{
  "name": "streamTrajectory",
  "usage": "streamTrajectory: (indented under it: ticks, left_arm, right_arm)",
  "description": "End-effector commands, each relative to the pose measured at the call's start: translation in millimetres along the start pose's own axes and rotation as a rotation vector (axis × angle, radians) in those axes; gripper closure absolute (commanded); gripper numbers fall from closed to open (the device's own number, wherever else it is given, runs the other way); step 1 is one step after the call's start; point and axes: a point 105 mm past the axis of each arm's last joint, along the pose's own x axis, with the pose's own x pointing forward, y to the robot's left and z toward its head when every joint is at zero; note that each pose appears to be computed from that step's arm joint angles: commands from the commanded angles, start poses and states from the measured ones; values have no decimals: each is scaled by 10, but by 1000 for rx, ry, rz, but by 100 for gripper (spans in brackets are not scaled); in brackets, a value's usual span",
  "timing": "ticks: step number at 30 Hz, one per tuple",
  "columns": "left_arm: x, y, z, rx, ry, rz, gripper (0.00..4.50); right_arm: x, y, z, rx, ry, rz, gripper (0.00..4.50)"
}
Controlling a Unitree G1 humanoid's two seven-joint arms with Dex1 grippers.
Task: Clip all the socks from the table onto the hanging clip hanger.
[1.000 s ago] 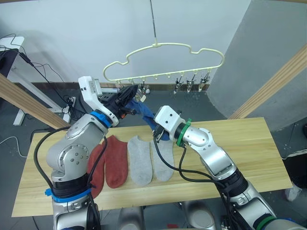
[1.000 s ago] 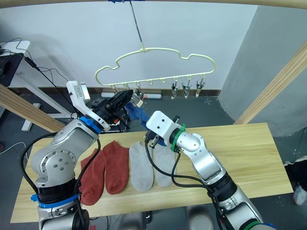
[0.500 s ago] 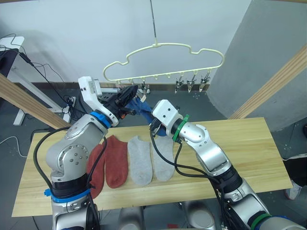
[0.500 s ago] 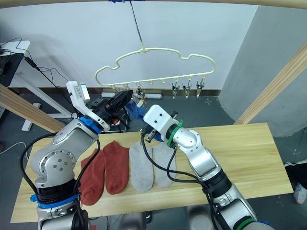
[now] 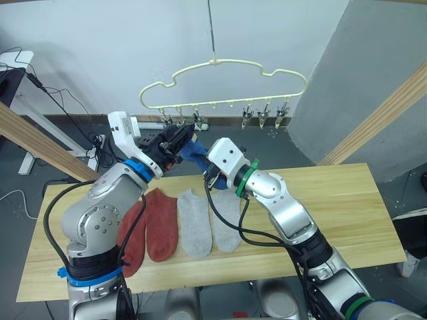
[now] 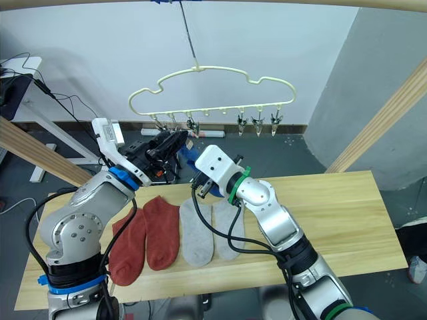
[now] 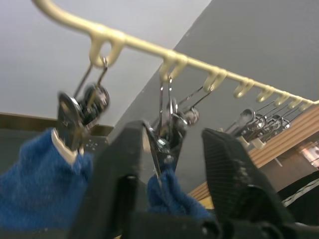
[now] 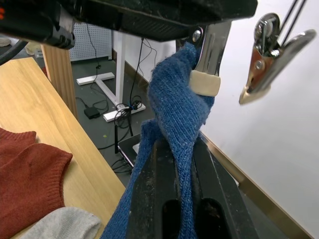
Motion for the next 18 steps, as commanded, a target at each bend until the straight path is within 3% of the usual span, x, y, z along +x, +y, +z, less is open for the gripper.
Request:
streamTrajectory:
  ticks: [1,4,10,14,18]
  left_arm:
    - [-41,-102,112,54,-36,-36,141]
    - [-67,-72,105,98,-30,-21,141]
    - [-105,8,93,200,-48,47,141]
    - [-144,-143,57,383,-91,6,141]
    - [-162,-150,40,445,-141,36,141]
  right_arm:
    - [15,12,149,2,-63,7,394]
    - [19,62,99,-9,-33,39,311]
    - [-171,88,-17,-50,15,86,311]
    - [-559,-22,-21,-69,27,98,311]
    - [-857,-112,8,-101,37,131,311]
